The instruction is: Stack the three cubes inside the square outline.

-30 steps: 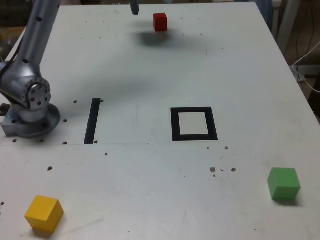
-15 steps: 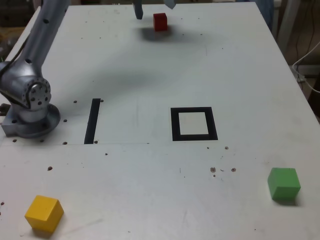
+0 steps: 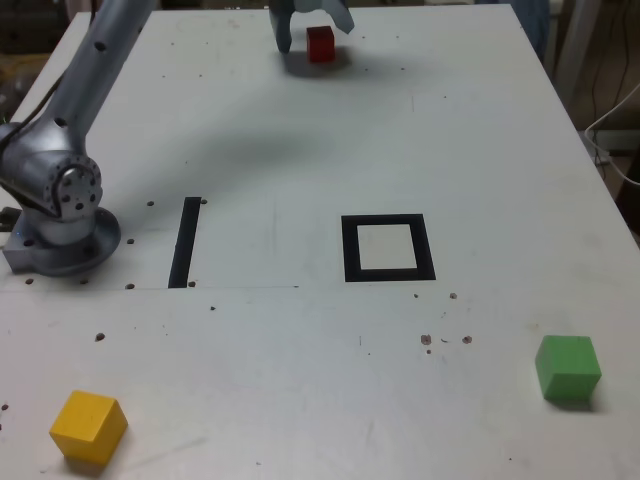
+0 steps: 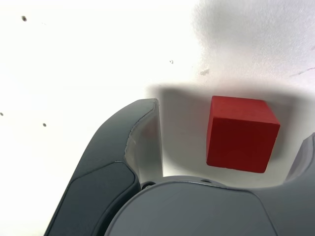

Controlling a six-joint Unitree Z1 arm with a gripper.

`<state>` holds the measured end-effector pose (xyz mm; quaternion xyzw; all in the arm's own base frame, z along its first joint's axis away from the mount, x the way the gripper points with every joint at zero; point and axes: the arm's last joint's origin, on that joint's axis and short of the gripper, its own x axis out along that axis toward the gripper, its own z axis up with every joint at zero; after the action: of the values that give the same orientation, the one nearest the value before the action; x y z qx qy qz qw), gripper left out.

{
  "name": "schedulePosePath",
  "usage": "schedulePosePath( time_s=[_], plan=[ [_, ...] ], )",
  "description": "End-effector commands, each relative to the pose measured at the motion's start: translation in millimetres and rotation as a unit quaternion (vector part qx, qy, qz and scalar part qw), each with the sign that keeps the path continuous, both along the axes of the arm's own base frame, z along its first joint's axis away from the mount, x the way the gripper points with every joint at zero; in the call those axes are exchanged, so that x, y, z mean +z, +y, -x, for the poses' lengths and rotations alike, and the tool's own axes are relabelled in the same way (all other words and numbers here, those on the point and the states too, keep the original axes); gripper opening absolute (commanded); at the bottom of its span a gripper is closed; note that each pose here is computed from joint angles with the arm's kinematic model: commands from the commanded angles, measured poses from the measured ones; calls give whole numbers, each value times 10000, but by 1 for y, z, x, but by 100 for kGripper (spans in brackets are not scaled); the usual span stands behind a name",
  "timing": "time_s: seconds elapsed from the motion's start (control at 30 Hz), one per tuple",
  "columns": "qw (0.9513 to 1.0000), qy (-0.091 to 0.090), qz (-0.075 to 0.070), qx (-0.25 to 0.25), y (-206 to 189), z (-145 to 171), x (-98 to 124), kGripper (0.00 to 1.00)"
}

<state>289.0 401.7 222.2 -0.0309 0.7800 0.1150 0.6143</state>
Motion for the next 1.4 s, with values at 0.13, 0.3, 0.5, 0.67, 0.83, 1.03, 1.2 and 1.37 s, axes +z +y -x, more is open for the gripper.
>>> schedulePosePath(
  time_s=[0.13,0.3,0.5,0.67,0.83,1.03,1.2,1.37],
  plan=[
    [10000,17,29,-17,-1,-7,-10,92],
    [10000,-50,-2,-44,0,-12,-12,89],
    [9999,-115,-31,-44,0,-13,-10,83],
    [9999,-106,-30,-58,0,-13,-11,79],
    [9999,-91,-40,-68,0,-13,-11,65],
    [9997,-215,-93,-104,1,-14,-8,40],
    [9995,-297,-47,-104,0,-14,-9,38],
    [9993,-366,4,-79,-1,-14,-11,39]
  ],
)
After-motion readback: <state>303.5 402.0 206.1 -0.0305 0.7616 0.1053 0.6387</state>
